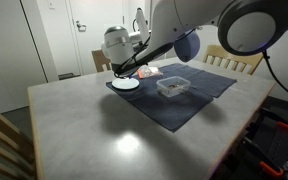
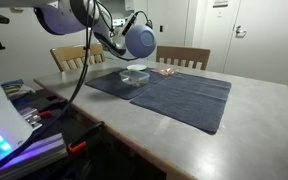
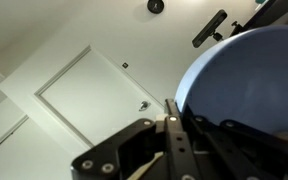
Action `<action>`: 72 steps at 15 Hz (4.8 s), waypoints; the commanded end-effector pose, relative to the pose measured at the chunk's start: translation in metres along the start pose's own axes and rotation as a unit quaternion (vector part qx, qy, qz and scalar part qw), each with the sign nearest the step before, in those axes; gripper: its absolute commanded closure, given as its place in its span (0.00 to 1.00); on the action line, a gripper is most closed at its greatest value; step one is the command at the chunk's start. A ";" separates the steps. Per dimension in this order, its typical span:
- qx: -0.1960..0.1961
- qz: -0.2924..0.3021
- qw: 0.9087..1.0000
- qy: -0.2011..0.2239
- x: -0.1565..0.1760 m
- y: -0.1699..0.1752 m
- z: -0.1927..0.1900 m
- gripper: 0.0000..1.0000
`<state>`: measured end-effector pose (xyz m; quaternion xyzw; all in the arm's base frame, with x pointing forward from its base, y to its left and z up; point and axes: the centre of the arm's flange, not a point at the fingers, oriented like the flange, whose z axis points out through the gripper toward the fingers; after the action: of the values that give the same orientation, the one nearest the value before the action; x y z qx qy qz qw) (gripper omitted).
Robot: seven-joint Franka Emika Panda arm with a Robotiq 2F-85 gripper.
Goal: Pick the blue bowl and pour the beans into the clear bowl
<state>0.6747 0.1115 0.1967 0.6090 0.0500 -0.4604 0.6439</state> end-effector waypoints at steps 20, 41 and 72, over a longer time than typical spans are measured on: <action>-0.027 -0.016 0.999 -0.014 0.030 0.034 -0.063 0.99; -0.039 -0.028 0.999 -0.016 0.012 0.024 -0.082 0.99; 0.402 0.065 0.913 0.028 0.011 0.123 0.128 0.99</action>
<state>0.6871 -0.0105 0.2988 0.8073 -0.1209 -0.4006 0.4162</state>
